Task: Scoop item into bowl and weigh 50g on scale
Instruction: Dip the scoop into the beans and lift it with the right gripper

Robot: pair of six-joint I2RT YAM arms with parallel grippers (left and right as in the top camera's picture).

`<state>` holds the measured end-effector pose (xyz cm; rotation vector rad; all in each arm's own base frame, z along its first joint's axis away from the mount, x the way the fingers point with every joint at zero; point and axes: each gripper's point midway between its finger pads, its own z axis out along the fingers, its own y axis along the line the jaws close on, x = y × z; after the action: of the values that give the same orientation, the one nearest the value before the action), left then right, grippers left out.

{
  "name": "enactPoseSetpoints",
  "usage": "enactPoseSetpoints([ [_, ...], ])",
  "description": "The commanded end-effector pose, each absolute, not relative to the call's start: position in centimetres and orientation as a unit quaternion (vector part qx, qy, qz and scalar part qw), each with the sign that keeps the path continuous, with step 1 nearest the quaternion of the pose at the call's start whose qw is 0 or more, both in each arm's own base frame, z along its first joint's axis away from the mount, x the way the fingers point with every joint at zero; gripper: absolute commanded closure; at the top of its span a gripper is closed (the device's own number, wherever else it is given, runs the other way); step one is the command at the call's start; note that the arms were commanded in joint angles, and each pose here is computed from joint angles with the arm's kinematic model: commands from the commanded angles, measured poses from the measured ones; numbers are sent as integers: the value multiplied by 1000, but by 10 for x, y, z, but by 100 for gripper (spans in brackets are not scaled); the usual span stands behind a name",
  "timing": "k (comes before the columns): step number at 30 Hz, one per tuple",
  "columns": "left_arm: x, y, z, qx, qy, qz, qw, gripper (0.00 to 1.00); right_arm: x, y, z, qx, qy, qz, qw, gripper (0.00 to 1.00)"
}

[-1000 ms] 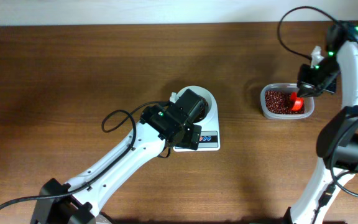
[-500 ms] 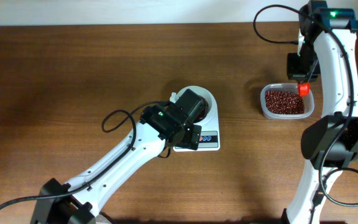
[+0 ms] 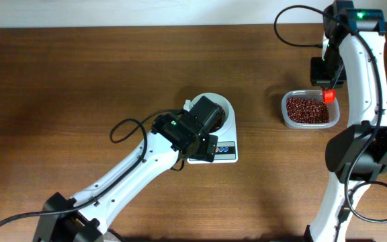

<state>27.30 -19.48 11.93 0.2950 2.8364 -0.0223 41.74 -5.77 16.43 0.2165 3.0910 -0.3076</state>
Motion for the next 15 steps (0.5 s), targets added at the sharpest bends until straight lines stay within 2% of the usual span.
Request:
enactPoseSetpoints([
  [1, 273, -193, 119, 101, 984, -4, 147, 1, 419, -59, 177, 77, 991, -108, 33, 96],
  [4, 273, -193, 119, 101, 984, -4, 147, 1, 426, -38, 197, 75, 994, -47, 65, 96],
  [5, 273, -193, 119, 101, 984, -4, 147, 1, 431, -12, 210, 65, 994, 32, 87, 96],
  [6, 273, -193, 119, 101, 984, -4, 147, 1, 435, 21, 227, 19, 986, 124, 107, 96],
  [9, 273, -193, 119, 101, 984, -4, 147, 1, 425, 84, 251, -103, 951, 266, 121, 96],
  [15, 273, -193, 119, 101, 984, -4, 147, 1, 403, 158, 251, -208, 930, 286, 100, 96],
])
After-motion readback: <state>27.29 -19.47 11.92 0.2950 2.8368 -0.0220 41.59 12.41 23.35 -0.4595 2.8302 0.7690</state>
